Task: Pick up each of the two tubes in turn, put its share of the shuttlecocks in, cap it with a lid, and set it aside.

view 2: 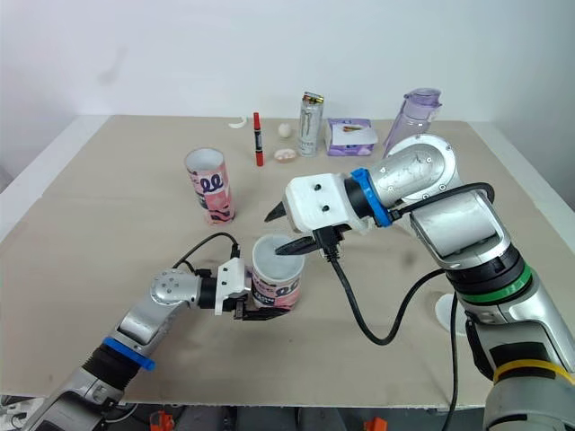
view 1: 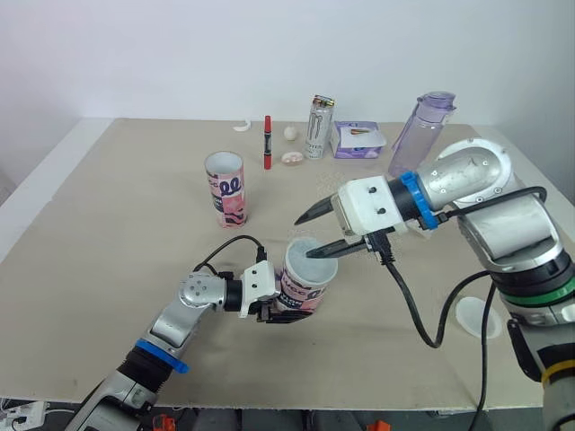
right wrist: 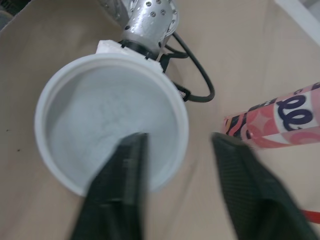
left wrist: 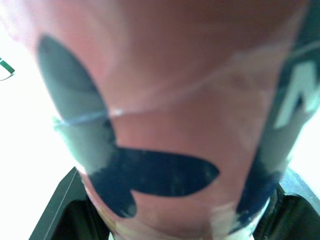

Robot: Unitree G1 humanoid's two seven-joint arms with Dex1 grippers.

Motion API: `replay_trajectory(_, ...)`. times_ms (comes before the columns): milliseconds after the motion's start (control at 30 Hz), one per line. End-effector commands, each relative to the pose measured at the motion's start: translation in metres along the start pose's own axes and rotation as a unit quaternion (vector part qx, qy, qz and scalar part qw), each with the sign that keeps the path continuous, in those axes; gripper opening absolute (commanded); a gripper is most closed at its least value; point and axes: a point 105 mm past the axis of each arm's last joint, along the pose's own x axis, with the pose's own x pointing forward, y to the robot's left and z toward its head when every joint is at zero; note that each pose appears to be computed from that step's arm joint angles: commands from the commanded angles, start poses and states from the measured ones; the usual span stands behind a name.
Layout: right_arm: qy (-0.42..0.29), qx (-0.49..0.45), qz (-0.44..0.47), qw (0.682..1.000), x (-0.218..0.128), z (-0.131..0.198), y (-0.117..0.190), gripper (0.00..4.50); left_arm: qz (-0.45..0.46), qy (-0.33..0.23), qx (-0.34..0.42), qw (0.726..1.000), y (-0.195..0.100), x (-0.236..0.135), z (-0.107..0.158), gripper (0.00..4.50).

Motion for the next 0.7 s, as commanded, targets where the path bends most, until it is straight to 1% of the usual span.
replay_trajectory(33,-0.023,0.016,-0.063,0.998,-0.032,0.014,-0.024,2.42,0.026,0.08,-0.04,0.996,0.001,-0.015,-0.039,2.87)
replay_trajectory(133,-0.051,0.043,-0.079,0.995,-0.044,0.022,-0.029,2.42,0.028,0.08,-0.04,0.996,0.001,-0.016,-0.04,2.87)
replay_trajectory(233,-0.067,0.069,-0.067,0.993,-0.045,0.023,-0.023,2.42,0.028,0.08,-0.039,0.996,0.002,-0.016,-0.039,2.87)
replay_trajectory(300,-0.068,0.093,-0.039,0.993,-0.037,0.017,-0.006,1.45,0.028,0.079,-0.038,0.996,0.002,-0.015,-0.038,2.87)
replay_trajectory(433,-0.073,0.121,-0.015,0.99,-0.021,0.011,0.012,0.09,0.026,0.078,-0.037,0.996,0.002,-0.014,-0.038,2.87)
replay_trajectory(567,-0.057,0.142,0.0,0.988,-0.001,-0.003,0.025,0.09,0.025,0.078,-0.036,0.996,0.002,-0.014,-0.037,2.87)
replay_trajectory(700,-0.005,0.119,0.016,0.993,0.012,-0.02,0.032,0.09,0.027,0.078,-0.036,0.996,0.002,-0.014,-0.037,2.87)
